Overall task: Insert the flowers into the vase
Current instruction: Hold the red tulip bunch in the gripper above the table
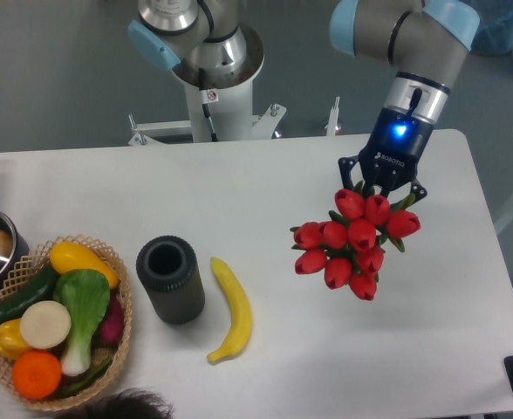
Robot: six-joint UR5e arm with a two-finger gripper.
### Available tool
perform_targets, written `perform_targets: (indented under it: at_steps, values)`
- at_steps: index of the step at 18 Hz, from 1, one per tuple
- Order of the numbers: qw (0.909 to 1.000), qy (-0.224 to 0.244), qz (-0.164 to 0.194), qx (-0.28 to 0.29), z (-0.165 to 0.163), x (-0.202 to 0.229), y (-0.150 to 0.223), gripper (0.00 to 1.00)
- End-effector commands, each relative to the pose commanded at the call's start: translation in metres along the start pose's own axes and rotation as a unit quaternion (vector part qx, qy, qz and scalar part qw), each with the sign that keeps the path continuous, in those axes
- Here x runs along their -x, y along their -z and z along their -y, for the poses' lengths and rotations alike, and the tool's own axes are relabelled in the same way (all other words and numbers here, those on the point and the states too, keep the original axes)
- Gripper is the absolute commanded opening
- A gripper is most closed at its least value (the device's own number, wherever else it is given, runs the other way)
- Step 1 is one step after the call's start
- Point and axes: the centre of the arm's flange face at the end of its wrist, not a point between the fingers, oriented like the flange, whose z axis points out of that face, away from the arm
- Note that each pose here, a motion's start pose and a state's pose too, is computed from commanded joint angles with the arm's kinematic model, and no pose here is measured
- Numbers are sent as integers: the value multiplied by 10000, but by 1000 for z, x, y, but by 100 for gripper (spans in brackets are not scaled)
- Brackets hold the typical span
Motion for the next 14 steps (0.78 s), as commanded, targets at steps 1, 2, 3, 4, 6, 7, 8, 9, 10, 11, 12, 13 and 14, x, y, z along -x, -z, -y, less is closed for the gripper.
perform_targets:
  at_steps: [1,2,3,4,6,7,8,9,10,11,12,13,14]
  values:
    - [10000,-3,-9,3,-2,-1,-1,20]
    - [10000,-8,-7,5,-3,-2,0,20]
    - [10000,-7,30,-7,2,1,3,20]
    - [10000,-12,39,-10,3,2,4,20]
    - [10000,-25,35,-14,5,2,3,20]
    - [10000,-34,20,-21,6,1,2,20]
    - [10000,-31,-1,-17,5,1,-1,20]
    - [10000,-42,-3,-19,6,0,-1,20]
    - [10000,-48,1,-20,7,1,-1,20]
    - [10000,-52,-5,-20,7,0,-1,20]
    - [10000,-51,-16,-19,7,0,-3,20]
    - [10000,-67,-28,-18,8,-1,-4,20]
    - [10000,-76,-46,-32,9,-2,-5,20]
